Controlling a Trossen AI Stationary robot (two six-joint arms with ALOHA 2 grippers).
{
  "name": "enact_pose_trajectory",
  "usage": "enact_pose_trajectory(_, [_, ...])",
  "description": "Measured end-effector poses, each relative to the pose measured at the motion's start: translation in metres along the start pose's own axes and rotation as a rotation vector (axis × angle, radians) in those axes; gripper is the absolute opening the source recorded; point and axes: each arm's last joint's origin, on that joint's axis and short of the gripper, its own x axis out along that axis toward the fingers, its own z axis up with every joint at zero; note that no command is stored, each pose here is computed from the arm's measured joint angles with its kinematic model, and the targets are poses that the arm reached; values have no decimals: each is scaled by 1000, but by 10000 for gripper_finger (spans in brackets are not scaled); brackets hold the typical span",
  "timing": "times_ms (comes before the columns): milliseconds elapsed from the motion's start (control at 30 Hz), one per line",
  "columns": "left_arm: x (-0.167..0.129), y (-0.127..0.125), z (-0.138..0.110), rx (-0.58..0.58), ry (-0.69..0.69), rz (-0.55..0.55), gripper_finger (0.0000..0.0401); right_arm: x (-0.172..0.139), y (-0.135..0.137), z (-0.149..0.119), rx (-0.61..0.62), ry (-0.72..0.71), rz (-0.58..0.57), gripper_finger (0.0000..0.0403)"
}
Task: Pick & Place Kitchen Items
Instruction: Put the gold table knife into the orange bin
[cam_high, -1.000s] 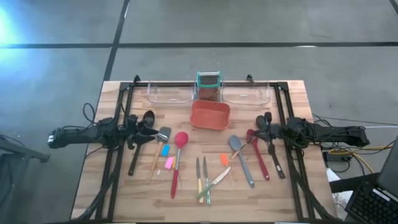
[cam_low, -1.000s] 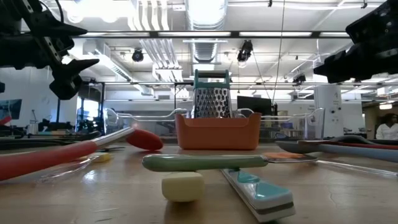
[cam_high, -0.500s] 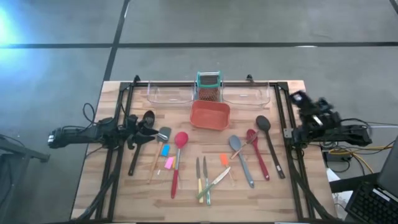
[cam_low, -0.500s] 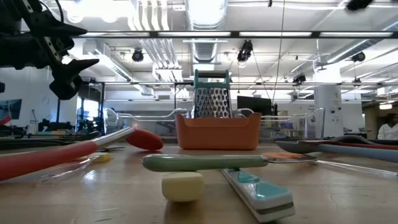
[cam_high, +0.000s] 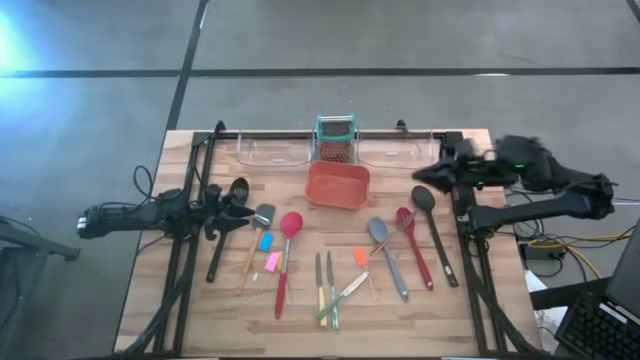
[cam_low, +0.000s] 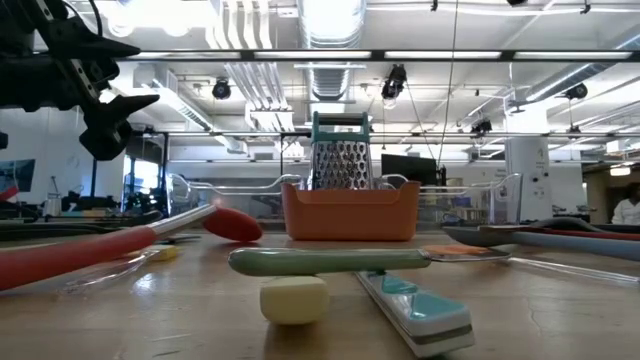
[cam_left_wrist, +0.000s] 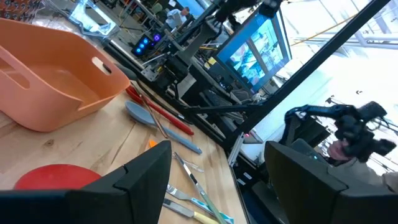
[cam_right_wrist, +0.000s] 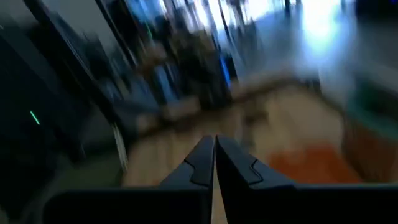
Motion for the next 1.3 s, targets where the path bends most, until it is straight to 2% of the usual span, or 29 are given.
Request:
enact_pose_trajectory(133, [0,0,0,0,0,0,264,12,-3,-6,41,392,-165,13])
enact_pose_trajectory(200, [0,0,0,0,1,1,264,20,-4,-11,1,545,-214,13])
enact_pose_trajectory(267, [0,0,0,0,0,0,264,29,-5,-15,-56,654,-211,13])
enact_pose_trajectory(433, [0,0,0,0,0,1,264,56,-6,-30,-229,853,-121,13])
enact_pose_trajectory(733, [0,0,0,0,0,1,264,100,-16,-55,-361,1045,-80,13])
enact_pose_trajectory(1000, [0,0,0,0,1,1,264,130,-22,-69,-381,1126,-77,20])
enact_pose_trajectory(1100, [0,0,0,0,1,1,264,141,-26,-78,-377,1176,-84,47])
enact_pose_trajectory(1300, [0,0,0,0,1,1,264,157,-37,-105,-394,1222,-73,128])
